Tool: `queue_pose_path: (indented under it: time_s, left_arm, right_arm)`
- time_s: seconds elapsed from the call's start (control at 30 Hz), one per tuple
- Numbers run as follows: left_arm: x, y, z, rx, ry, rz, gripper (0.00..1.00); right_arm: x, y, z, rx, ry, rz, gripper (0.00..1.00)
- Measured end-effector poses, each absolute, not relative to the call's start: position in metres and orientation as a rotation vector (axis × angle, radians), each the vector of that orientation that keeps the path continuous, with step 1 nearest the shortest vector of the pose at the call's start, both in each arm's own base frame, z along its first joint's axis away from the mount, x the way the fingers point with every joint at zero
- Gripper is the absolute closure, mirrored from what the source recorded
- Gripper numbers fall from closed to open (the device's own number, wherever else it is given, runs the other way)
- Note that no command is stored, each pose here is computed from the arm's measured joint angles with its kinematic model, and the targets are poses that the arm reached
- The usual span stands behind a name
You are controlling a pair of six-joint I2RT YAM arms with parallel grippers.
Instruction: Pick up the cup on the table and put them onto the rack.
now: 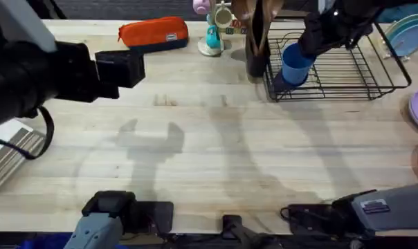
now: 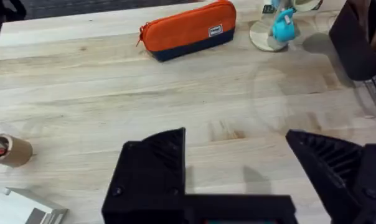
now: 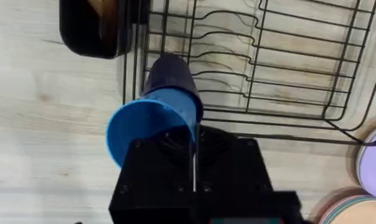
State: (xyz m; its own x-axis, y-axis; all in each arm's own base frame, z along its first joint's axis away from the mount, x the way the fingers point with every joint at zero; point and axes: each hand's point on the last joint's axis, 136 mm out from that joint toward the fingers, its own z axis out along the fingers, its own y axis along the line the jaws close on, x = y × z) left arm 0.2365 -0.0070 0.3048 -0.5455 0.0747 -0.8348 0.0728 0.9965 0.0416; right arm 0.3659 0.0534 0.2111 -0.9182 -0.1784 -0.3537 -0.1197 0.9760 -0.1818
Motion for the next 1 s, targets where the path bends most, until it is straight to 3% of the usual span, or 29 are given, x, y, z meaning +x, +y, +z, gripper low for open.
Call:
queue_pose_path:
  time_s: [0.5, 0.57, 0.7, 0.83, 1.0]
  left_arm:
    - [0.237, -0.007, 0.305, 0.102, 2.149, 0.003, 0.006]
    - [0.237, -0.007, 0.305, 0.103, 2.148, 0.003, 0.007]
    - [0.237, -0.007, 0.305, 0.103, 2.146, 0.003, 0.007]
    - [0.237, -0.007, 0.305, 0.103, 2.146, 0.003, 0.006]
    - [0.237, -0.007, 0.306, 0.103, 2.144, 0.003, 0.007]
  right_arm:
    - [0.363, 0.053, 0.210, -0.213, 2.759, -0.224, 0.823]
    - [0.361, 0.052, 0.209, -0.215, 2.768, -0.226, 0.786]
    - [0.355, 0.051, 0.207, -0.223, 2.794, -0.235, 0.609]
    - [0.348, 0.049, 0.211, -0.228, 2.800, -0.237, 0.566]
    - [0.332, 0.045, 0.240, -0.211, 2.732, -0.216, 0.059]
